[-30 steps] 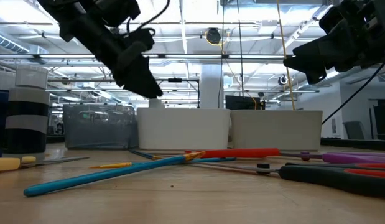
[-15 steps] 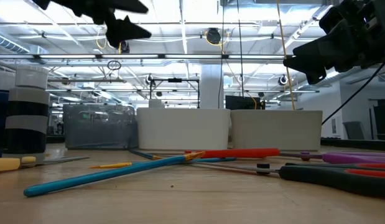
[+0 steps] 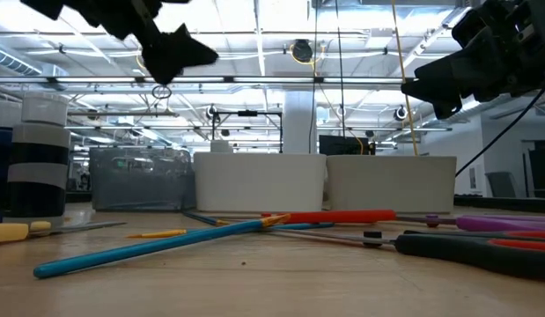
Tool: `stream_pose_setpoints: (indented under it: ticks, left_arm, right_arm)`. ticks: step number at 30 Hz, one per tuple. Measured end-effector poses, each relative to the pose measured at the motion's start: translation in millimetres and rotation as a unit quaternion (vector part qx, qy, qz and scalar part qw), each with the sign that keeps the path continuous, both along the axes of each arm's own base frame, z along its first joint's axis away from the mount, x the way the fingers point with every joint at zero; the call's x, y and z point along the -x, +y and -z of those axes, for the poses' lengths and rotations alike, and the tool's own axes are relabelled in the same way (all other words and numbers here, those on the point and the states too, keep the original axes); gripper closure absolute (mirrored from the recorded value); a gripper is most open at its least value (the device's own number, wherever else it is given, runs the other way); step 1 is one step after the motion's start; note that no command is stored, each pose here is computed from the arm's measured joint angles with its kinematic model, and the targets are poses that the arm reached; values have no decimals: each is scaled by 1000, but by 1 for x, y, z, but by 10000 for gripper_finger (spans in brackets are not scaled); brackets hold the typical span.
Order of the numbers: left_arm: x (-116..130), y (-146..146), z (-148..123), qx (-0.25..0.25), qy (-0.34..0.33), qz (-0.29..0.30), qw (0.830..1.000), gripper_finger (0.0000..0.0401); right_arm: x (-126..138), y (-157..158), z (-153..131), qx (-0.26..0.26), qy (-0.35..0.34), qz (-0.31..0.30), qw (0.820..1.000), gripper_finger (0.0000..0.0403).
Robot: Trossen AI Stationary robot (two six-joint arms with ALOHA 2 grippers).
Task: Pick & Place Paint Supplies
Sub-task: Put the blue paint brush into the black bin
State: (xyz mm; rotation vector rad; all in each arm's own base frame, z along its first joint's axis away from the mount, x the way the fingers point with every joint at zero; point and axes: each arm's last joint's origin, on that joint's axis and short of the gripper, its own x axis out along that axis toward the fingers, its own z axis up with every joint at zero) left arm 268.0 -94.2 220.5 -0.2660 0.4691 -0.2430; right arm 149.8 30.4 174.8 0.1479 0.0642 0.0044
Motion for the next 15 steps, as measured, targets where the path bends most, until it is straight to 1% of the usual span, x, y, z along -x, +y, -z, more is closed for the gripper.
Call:
stream_pose_setpoints:
  ticks: [3, 6, 8, 11, 15]
  left_arm:
    - [-11, -7, 15, 11, 16, -8, 1000, 96]
    - [-24, -14, 22, 10, 52, -25, 998, 100]
    - [-34, -20, 22, -6, 75, -35, 997, 99]
    - [-48, -27, 28, -43, 116, -55, 991, 99]
    - [-66, -34, 37, -73, 148, -76, 983, 105]
  right_arm:
    - [0, 0, 0, 0, 0, 0, 1000, 232]
    - [0, 0, 0, 0, 0, 0, 1000, 232]
    - [0, 0, 0, 0, 0, 0, 1000, 232]
    - [0, 0, 0, 0, 0, 0, 1000, 232]
    - [0, 0, 0, 0, 0, 0, 1000, 232]
